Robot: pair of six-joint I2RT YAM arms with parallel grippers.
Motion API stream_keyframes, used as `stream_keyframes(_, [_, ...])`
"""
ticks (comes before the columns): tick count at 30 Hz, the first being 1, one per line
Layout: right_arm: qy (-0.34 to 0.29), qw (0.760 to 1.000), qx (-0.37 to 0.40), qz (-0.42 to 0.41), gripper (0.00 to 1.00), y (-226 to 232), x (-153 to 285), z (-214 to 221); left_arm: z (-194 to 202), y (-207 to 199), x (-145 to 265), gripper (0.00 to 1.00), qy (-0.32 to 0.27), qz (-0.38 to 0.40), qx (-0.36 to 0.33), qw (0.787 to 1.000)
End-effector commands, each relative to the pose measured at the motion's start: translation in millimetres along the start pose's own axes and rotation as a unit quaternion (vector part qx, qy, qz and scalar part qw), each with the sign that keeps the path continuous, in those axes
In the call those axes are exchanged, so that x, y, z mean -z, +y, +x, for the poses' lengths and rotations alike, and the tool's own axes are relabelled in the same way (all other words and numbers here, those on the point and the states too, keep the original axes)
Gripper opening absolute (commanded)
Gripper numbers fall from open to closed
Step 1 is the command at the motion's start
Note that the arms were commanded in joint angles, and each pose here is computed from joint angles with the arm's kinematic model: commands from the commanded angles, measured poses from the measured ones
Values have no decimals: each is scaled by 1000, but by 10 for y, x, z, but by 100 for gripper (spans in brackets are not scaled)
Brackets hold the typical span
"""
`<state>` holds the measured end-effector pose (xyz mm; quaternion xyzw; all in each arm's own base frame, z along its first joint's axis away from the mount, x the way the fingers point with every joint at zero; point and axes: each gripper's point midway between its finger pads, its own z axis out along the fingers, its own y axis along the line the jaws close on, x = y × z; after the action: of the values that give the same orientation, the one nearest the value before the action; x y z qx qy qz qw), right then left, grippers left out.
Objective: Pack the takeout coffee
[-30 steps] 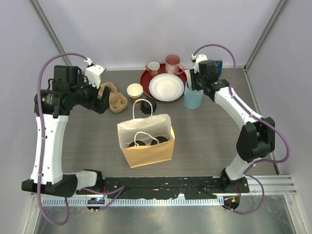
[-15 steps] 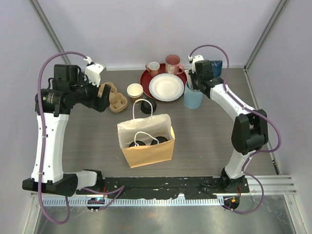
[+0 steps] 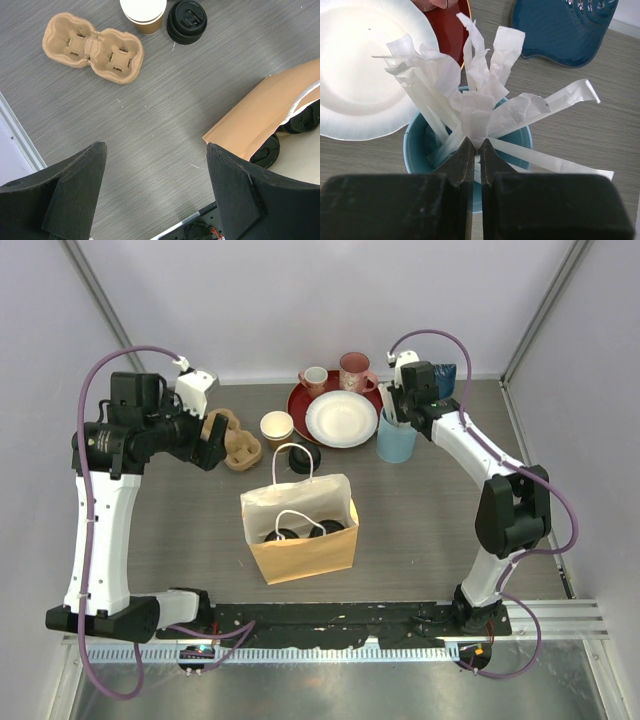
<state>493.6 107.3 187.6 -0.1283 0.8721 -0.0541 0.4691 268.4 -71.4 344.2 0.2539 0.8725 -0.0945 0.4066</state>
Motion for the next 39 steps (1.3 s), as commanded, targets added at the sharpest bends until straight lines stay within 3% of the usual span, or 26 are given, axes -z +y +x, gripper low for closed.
stream_keyframes(1, [-69, 997, -18, 2, 1, -113, 342, -437, -44, -27, 26, 84, -14, 9, -9, 1000])
stream_keyframes(10, [-107, 994, -31, -1, 1, -180, 656, -666, -9, -43, 0, 84, -10, 14, -10, 1000])
stream_keyframes(19, [-108, 994, -31, 3, 1, -224, 696, -689, -4, -51, -8, 84, -9, 18, -12, 1000])
stream_keyframes(22, [-140, 989, -41, -4, 1, -244, 866, -877, 4, -51, -13, 85, -8, 18, -13, 1000])
stream_keyframes(33, [-281, 958, -14, -61, 1, -318, 2003, -1697, 35, -48, -157, 84, -3, 26, 2, 1000])
stream_keyframes(39, [-365, 911, -16, -190, 1, -16, 2904, -1924, 28, -61, -186, 84, -4, 33, 5, 999])
